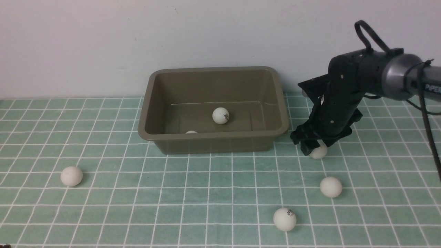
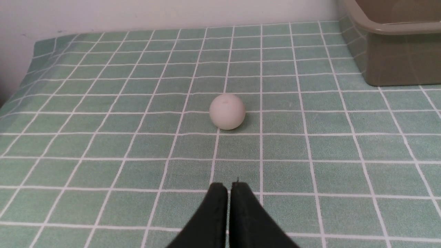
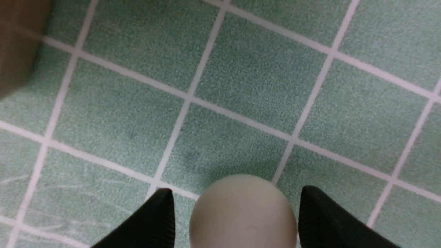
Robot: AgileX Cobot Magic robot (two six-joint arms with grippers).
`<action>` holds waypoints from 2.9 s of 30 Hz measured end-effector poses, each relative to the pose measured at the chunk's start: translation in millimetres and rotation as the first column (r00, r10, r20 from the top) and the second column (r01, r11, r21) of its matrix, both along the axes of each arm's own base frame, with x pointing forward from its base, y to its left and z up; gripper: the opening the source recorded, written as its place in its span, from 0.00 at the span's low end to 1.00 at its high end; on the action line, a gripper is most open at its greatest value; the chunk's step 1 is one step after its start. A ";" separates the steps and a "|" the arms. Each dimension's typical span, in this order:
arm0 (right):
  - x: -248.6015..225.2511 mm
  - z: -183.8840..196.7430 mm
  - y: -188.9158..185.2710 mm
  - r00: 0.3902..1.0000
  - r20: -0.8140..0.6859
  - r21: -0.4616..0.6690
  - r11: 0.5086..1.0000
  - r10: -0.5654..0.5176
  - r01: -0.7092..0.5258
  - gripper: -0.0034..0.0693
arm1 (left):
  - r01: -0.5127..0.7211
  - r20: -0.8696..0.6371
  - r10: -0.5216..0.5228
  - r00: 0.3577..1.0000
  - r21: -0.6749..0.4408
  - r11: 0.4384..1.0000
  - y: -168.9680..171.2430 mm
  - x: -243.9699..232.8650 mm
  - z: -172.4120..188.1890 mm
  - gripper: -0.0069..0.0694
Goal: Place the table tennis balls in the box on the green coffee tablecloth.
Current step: 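Reach for and grasp a ping pong ball on the table, then release the ping pong ball into the bin and lift the gripper away, then reach for and grasp a ping pong ball on the table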
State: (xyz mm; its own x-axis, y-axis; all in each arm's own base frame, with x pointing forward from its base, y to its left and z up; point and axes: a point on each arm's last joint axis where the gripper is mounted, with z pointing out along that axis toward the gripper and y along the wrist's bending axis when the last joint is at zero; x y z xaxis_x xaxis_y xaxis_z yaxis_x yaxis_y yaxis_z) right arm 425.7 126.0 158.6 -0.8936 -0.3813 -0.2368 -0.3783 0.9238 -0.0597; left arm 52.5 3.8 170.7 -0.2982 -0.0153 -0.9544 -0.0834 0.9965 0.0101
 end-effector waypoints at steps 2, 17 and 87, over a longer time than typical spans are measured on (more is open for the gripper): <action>0.4 -3.9 0.0 1.000 -0.007 -0.002 1.000 0.000 0.000 0.64 | 0.000 0.000 0.000 1.000 0.000 1.000 0.0 0.0 0.0 0.08; 17.4 46.2 -27.7 0.994 0.027 -0.094 0.989 -0.110 0.112 0.54 | 0.000 0.000 0.000 1.000 0.000 1.000 0.0 0.0 0.0 0.08; -73.1 20.2 -6.3 0.996 -0.092 0.010 1.000 0.012 -0.011 0.70 | 0.000 -0.001 0.000 1.000 0.000 1.000 0.0 0.0 -0.1 0.08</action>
